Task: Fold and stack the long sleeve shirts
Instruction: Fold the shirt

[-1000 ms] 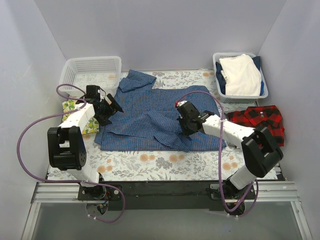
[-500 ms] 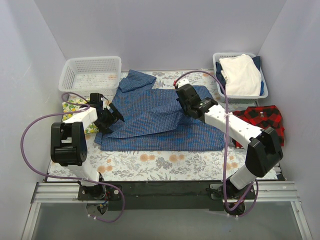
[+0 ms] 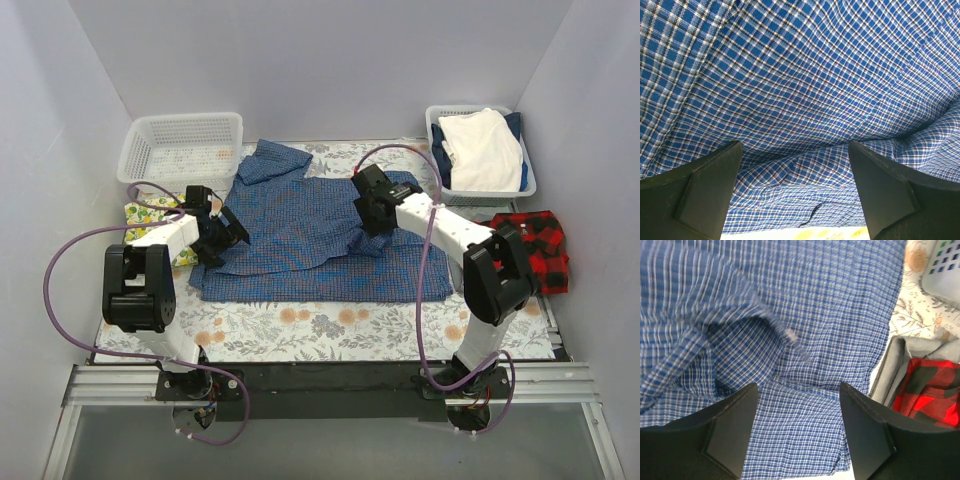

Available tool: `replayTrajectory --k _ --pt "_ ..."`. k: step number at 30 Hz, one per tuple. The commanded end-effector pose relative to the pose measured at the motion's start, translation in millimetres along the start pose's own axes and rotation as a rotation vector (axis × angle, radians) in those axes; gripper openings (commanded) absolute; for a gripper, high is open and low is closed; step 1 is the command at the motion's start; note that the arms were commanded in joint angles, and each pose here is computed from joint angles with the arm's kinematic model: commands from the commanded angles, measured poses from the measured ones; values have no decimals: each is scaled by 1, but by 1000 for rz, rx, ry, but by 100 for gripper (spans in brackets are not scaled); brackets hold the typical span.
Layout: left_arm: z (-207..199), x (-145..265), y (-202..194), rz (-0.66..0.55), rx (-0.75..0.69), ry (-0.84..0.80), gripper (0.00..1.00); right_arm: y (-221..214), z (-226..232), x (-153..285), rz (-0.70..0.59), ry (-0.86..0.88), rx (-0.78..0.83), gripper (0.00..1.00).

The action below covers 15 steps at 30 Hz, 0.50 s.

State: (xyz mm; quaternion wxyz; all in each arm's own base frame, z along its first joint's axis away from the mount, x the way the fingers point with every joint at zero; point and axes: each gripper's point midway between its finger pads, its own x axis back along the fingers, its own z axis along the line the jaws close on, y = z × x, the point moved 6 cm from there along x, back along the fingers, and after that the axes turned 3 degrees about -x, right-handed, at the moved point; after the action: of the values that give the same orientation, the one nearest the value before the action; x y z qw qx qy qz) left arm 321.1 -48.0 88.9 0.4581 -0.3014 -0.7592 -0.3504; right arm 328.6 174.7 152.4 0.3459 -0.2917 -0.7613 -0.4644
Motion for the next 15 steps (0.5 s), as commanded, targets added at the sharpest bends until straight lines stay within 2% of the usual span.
replayTrajectory --k 1,6,8,10,15 --pt "17 -18 -7 8 -25 88 88 38 -3 29 -126 113 -121 73" --pt "15 -18 -6 5 -27 81 88 7 28 34 -79 416 0 65" --pt "14 -18 -6 7 -30 81 88 -6 36 34 -56 489 26 58" --pt "14 -18 -5 7 -28 80 88 -18 40 28 -28 505 37 49" --pt "14 -20 -6 12 -29 83 88 -20 45 15 -41 493 7 47"
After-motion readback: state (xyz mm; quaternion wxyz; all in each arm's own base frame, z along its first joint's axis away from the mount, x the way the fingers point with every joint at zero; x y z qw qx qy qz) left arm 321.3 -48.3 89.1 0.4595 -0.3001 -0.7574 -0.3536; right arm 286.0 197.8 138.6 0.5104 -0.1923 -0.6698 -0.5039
